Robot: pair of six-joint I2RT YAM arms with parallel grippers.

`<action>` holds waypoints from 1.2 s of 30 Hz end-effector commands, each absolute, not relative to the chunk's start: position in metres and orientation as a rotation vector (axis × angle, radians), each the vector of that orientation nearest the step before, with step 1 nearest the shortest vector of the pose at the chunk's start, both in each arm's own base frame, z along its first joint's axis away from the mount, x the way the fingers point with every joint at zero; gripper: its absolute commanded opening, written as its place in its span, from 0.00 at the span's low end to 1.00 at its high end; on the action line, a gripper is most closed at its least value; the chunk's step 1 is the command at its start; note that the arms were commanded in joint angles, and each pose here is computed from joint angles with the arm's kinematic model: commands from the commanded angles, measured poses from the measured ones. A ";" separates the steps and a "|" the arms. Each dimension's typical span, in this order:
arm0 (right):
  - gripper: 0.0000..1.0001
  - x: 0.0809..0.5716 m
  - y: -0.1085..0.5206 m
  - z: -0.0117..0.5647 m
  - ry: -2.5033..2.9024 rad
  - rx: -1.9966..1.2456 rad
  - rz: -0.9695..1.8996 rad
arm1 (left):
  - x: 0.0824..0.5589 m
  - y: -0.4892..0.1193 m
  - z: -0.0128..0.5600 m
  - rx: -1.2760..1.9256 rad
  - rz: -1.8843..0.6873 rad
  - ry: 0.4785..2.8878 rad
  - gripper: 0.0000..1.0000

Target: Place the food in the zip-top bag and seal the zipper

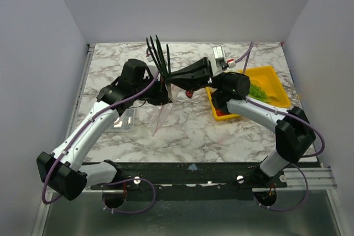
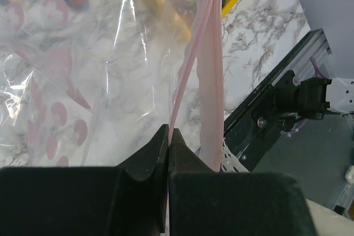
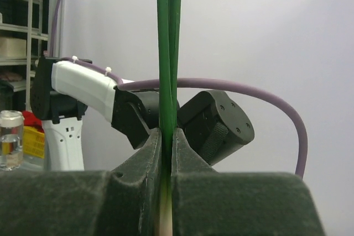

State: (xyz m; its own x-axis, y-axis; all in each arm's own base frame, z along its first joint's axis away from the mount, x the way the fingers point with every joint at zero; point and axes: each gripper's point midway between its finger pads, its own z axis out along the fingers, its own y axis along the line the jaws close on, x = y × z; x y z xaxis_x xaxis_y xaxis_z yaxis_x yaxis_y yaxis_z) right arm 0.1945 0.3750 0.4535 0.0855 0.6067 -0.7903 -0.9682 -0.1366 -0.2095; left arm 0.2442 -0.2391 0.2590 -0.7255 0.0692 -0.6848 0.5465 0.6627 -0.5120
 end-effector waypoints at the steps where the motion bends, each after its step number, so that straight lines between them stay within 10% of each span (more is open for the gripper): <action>1: 0.01 0.174 0.364 0.472 0.236 -0.980 1.325 | 0.240 -0.241 0.271 0.504 -1.009 2.181 0.00; 36: 0.11 0.191 0.387 0.372 0.427 -1.346 1.082 | 0.200 -0.211 0.306 0.593 -0.928 2.260 0.00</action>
State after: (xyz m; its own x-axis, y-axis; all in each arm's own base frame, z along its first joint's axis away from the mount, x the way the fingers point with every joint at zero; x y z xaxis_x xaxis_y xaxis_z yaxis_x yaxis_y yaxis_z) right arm 0.1884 0.3832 0.3757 0.4552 0.4261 -0.7818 -0.8263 -0.1249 -0.5492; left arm 0.2054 -0.2158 0.2968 -0.7156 0.1455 -0.6832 0.5873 0.6547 -0.4759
